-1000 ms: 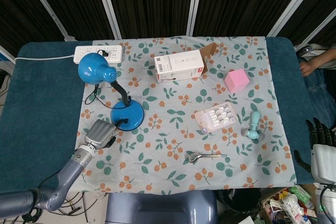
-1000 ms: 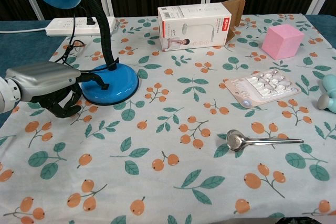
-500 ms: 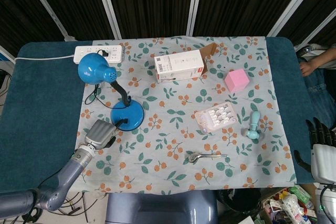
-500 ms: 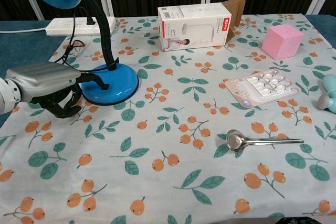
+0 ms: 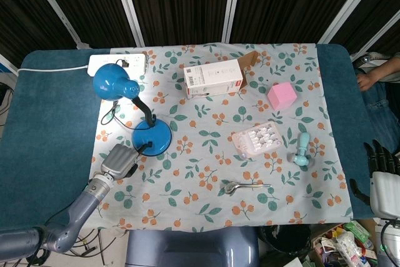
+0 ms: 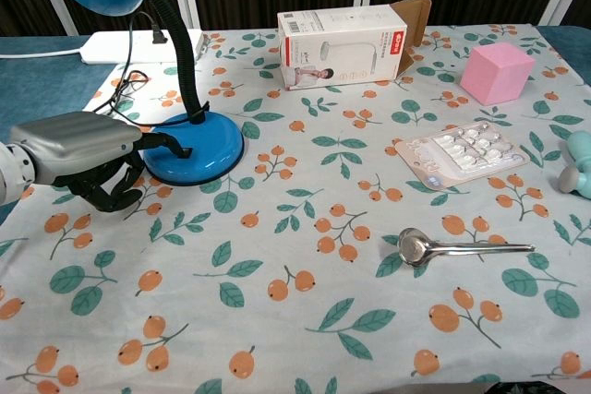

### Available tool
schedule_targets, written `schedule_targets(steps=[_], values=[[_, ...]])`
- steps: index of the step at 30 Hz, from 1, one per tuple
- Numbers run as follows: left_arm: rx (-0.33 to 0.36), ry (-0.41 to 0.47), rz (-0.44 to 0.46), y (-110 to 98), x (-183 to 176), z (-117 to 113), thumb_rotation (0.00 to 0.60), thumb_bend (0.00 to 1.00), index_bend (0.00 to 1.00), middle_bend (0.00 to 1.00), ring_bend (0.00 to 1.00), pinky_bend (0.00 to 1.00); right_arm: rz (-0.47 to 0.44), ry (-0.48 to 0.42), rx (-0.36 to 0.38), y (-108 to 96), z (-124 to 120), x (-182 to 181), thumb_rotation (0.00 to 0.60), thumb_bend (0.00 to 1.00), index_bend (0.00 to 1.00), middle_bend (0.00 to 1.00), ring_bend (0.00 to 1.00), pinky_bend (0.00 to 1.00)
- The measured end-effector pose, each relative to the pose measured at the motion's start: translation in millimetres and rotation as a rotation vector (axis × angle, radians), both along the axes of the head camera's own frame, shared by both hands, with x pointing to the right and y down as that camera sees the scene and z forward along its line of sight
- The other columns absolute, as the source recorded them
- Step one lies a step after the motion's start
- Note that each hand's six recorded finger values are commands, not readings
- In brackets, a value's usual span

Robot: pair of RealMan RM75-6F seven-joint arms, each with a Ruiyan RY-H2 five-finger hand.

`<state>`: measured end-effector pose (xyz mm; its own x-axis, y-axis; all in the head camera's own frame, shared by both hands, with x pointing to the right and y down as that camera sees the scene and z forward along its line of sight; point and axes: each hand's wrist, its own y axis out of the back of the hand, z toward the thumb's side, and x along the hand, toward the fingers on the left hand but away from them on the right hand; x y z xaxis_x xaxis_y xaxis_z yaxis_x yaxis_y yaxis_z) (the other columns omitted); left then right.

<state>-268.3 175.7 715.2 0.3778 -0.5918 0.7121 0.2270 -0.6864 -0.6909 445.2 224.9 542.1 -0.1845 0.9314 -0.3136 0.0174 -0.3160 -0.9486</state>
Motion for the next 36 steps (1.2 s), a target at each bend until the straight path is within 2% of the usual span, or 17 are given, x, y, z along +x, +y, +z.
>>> schedule_targets(steps=[5,10,13,18,21,29,36], values=[[0.021,0.026,-0.005,-4.1,5.6,-7.8,0.600,0.46,0.23,0.64,0.67,0.61,0.000,0.000,0.001,-0.2,-0.1,0.0,0.600,0.23,0.00,0.00,0.05,0.10],[0.072,0.063,-0.005,-12.3,11.1,-26.3,0.600,0.44,0.22,0.57,0.58,0.53,0.000,0.000,0.000,-0.3,0.2,-0.3,0.600,0.23,0.00,0.00,0.05,0.10],[0.116,0.089,-0.012,-18.7,12.7,-42.3,0.600,0.39,0.20,0.48,0.46,0.44,-0.001,0.001,0.001,-0.2,0.1,-0.6,0.600,0.23,0.00,0.00,0.05,0.10],[0.191,0.122,-0.033,-28.7,7.4,-74.6,0.600,0.28,0.13,0.25,0.20,0.28,-0.001,0.003,0.003,0.0,-0.3,-0.7,0.600,0.23,0.00,0.00,0.05,0.10],[0.239,0.131,-0.057,-34.3,-3.3,-97.2,0.600,0.24,0.12,0.19,0.12,0.23,-0.001,0.004,0.003,0.1,-0.4,-0.8,0.600,0.23,0.00,0.00,0.05,0.10],[0.354,0.120,-0.127,-40.7,-52.4,-147.7,0.600,0.19,0.11,0.12,0.07,0.14,-0.004,0.005,0.004,0.4,-0.5,-2.2,0.600,0.23,0.00,0.00,0.05,0.10],[0.379,0.092,-0.188,-35.4,-101.2,-168.5,0.600,0.16,0.10,0.09,0.05,0.11,-0.008,0.006,0.008,0.9,-1.7,-3.9,0.600,0.23,0.00,0.00,0.05,0.10]])
